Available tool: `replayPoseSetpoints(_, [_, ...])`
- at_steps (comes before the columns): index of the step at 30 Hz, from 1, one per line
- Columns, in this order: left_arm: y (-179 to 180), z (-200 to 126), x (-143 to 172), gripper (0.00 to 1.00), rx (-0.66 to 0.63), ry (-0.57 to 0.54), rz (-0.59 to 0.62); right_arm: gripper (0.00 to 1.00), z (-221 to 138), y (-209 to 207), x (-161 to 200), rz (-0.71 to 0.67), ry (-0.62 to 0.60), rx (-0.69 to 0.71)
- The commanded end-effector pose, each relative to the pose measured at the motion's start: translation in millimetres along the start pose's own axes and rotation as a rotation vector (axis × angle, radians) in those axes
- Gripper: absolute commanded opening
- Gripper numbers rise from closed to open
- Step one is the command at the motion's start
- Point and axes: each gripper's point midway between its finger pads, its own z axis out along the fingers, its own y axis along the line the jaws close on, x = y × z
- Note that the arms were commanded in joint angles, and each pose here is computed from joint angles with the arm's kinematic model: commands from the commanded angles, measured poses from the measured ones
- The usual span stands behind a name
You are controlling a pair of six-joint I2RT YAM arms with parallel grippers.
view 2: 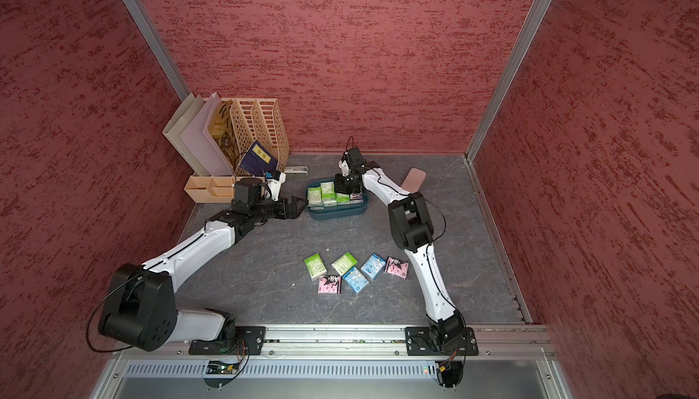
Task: Put the pocket tissues into the storage box
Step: Adjust the pocket tissues in the storage box.
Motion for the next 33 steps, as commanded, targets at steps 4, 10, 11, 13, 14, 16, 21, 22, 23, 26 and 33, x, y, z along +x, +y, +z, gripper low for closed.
replayPoseSetpoints(4, [-1,-5,-12,1.00,0.008,-0.034,0.007,0.00,1,11,-7,-0.024,-0.019,-0.023])
replayPoseSetpoints(10, [-2,-7,-14,1.00,0.009,-0.034,0.008,0.20,-2,9,-7,-0.024,-0.023,-0.007])
replayPoseSetpoints(11, [-3,-8,-14,1.00,0.011,-0.033,0.009,0.26,-4,9,-8,-0.026,-0.027,-0.004])
replayPoseSetpoints(13, [-4,-9,-15,1.00,0.011,-0.034,0.009,0.31,-8,9,-10,-0.033,-0.039,0.008])
replayPoseSetpoints(14, [-4,-9,-16,1.00,0.011,-0.034,0.009,0.34,-10,9,-11,-0.039,-0.046,0.015])
replayPoseSetpoints(16, [-5,-11,-17,1.00,0.010,-0.037,0.011,0.39,-18,11,-15,-0.051,-0.062,0.025])
replayPoseSetpoints(21, [-8,-16,-21,1.00,0.013,-0.050,0.012,0.38,-46,24,-23,-0.095,-0.108,0.031])
replayPoseSetpoints(22, [-8,-16,-22,1.00,0.012,-0.052,0.013,0.36,-53,28,-24,-0.105,-0.117,0.028])
replayPoseSetpoints(23, [-9,-17,-22,1.00,0.013,-0.053,0.011,0.30,-58,32,-22,-0.117,-0.115,0.021])
replayPoseSetpoints(26, [-7,-16,-23,1.00,0.009,-0.060,0.001,0.08,-64,51,-3,-0.179,-0.064,-0.001])
replayPoseSetpoints(33, [-8,-18,-25,1.00,0.010,-0.073,-0.019,0.00,-56,77,51,-0.220,0.049,-0.064])
